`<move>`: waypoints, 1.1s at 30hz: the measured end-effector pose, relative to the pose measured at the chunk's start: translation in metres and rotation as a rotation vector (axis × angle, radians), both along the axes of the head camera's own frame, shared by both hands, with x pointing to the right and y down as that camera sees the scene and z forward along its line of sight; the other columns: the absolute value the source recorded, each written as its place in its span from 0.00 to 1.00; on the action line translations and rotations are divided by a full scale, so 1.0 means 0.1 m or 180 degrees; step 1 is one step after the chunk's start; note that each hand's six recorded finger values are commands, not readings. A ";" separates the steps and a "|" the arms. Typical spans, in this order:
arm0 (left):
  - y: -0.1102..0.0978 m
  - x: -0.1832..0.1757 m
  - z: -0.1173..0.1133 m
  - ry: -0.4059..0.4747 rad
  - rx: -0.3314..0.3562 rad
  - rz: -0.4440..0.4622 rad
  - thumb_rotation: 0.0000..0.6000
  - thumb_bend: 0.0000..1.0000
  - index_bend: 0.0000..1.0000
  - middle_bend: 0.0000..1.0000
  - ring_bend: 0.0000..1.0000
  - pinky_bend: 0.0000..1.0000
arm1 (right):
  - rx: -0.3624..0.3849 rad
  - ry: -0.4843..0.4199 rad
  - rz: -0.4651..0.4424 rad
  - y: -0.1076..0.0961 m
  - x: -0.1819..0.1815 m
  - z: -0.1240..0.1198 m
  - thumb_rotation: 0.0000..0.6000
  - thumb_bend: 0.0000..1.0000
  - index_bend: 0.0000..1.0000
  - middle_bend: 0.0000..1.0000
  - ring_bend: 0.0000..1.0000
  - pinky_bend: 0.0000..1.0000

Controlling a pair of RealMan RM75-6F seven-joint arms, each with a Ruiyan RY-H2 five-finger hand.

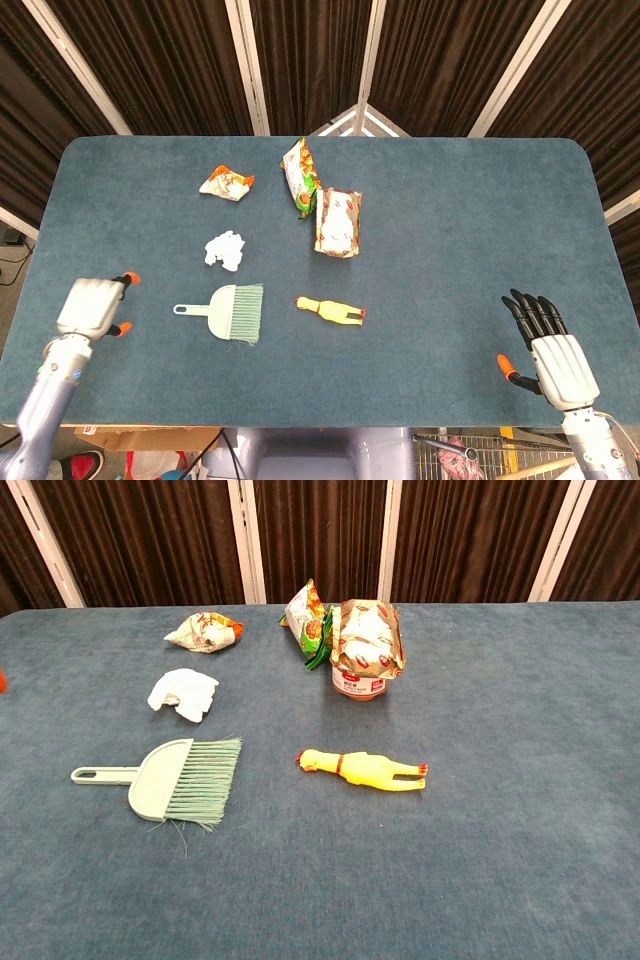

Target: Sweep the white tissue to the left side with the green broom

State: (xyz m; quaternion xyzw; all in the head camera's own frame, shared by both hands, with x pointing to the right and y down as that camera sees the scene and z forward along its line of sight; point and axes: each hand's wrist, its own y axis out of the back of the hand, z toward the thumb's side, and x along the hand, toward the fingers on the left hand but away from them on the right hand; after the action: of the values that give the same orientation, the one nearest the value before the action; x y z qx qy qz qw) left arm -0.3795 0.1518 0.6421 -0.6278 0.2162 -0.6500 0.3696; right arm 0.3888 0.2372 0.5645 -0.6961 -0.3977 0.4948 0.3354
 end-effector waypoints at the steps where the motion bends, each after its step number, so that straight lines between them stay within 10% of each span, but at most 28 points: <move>1: -0.01 0.05 0.05 -0.0027 -0.0036 0.0028 1.00 0.21 0.31 0.39 0.94 0.94 | -0.0001 -0.0001 0.0000 0.00 0.00 0.00 1.00 0.34 0.00 0.00 0.00 0.00; 15: 0.04 0.60 0.44 -0.0016 -0.0307 0.0210 1.00 0.52 0.31 0.36 0.94 0.94 | 0.0006 -0.0022 -0.0018 0.00 -0.01 -0.01 1.00 0.34 0.00 0.00 0.00 0.00; 33: 0.08 0.88 0.67 -0.0012 -0.0309 0.0300 1.00 0.52 0.33 0.39 0.94 0.94 | 0.0014 -0.0026 -0.0012 0.00 -0.01 -0.01 1.00 0.34 0.00 0.00 0.00 0.00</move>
State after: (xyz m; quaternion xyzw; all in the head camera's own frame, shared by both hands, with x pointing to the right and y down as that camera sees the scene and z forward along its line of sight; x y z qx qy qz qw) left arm -0.2918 0.1596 0.7095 -0.6533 0.1539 -0.6428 0.3693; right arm 0.3883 0.2371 0.5632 -0.6981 -0.3988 0.4904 0.3362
